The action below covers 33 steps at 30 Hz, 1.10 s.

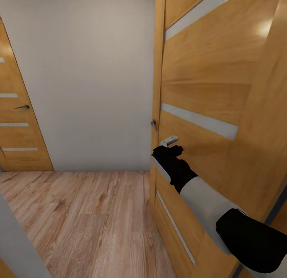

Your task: Move the two storage containers from the living room to the garage. In the garage, place one container on the floor and stack the other container on top of it (either order is fine).

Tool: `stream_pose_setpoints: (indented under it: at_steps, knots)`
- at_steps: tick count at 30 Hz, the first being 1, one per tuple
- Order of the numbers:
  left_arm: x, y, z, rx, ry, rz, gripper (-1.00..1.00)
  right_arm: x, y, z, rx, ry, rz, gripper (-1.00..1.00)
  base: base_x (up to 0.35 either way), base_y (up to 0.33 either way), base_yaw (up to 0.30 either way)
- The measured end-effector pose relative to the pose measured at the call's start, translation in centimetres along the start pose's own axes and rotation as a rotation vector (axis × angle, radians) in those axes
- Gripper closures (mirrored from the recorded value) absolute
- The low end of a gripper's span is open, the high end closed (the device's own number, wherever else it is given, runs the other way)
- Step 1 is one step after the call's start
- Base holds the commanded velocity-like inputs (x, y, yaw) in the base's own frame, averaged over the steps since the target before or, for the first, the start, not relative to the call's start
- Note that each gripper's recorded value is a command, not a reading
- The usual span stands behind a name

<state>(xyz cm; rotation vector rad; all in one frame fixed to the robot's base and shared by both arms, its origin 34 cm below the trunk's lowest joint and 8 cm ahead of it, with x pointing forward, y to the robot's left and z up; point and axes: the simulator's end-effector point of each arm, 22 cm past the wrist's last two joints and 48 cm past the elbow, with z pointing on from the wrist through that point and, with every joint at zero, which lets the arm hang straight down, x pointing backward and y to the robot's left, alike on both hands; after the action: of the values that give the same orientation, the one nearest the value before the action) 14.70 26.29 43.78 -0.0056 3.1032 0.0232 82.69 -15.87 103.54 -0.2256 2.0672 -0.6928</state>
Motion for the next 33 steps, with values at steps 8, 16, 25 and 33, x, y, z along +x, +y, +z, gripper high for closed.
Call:
stream_pose_setpoints:
  at_steps: [8, 16, 25, 33]
  knots:
    - [0.0, 0.0, 0.0, 0.000, 0.000, -0.001, -1.00, 0.5, -0.9, 0.3, 0.046, 0.012, -0.020, -1.00, 0.000, 0.000, 0.000]
    - [0.0, 0.0, 0.0, 0.000, 0.000, 0.000, -1.00, 1.6, -2.2, 0.8, 0.117, 0.040, -0.051, -1.00, 0.000, 0.000, 0.000]
    - [0.0, 0.0, 0.0, 0.002, -0.001, 0.001, -1.00, 1.7, -2.0, 0.8, 0.107, 0.046, -0.043, -1.00, 0.132, 0.000, 0.000]
    - [0.0, -0.1, 0.0, 0.003, 0.000, 0.001, -1.00, 1.7, -2.2, 0.8, 0.114, 0.045, -0.049, -1.00, 0.192, 0.000, 0.000]
